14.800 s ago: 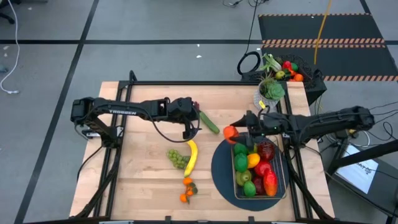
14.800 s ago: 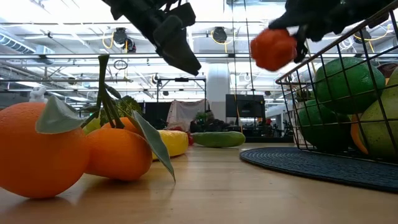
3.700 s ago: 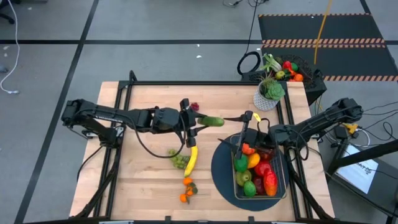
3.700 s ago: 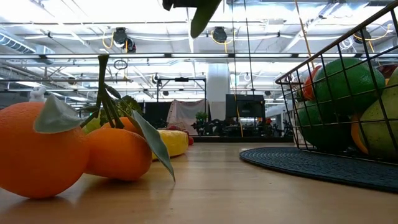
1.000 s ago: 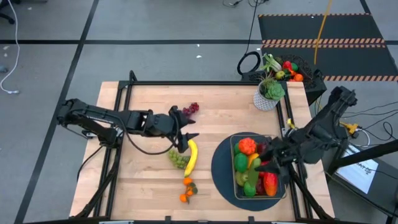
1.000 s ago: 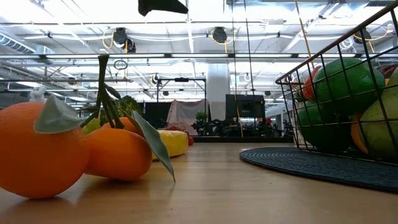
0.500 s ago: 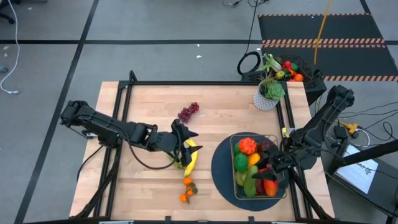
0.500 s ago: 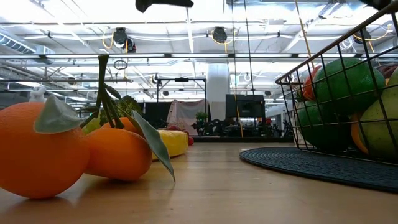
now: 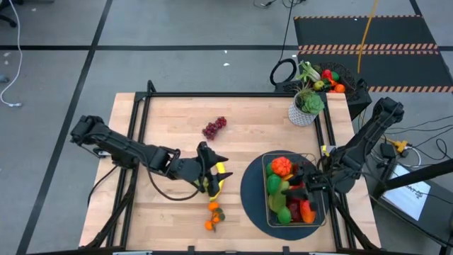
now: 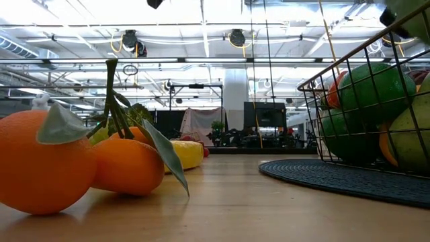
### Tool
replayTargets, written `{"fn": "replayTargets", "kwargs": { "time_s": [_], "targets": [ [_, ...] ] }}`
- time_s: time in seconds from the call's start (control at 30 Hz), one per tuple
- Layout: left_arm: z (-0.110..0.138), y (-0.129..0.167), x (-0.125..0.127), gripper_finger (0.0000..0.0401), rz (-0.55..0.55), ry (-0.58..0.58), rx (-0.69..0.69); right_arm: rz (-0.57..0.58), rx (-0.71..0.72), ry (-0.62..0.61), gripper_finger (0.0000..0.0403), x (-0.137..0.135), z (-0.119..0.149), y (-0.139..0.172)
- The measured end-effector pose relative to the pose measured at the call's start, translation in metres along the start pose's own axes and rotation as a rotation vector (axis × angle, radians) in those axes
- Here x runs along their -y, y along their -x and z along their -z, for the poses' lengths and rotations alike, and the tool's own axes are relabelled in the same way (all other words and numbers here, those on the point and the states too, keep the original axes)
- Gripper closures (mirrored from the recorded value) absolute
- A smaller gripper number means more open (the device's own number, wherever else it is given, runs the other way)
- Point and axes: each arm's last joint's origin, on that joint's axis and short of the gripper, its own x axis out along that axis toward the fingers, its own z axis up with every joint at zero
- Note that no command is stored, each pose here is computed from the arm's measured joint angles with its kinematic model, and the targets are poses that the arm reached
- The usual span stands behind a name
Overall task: Build produce basket
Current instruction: Put the cucumber into the wire basket
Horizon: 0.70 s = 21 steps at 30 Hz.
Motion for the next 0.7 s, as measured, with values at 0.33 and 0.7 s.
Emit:
{"fn": "replayTargets", "kwargs": {
  "time_s": [0.33,0.7],
  "targets": [
    [0.001,0.0,0.001,0.0139,0.002,-0.028,0.001,0.068,0.005,0.072,0.0219,0.012,0.01,-0.002],
    [0.001,0.0,0.001,0.0139,0.001,-0.032,-0.001,0.043,0.025,0.207,0.0175,0.018,-0.004,0.016]
  ]
}}
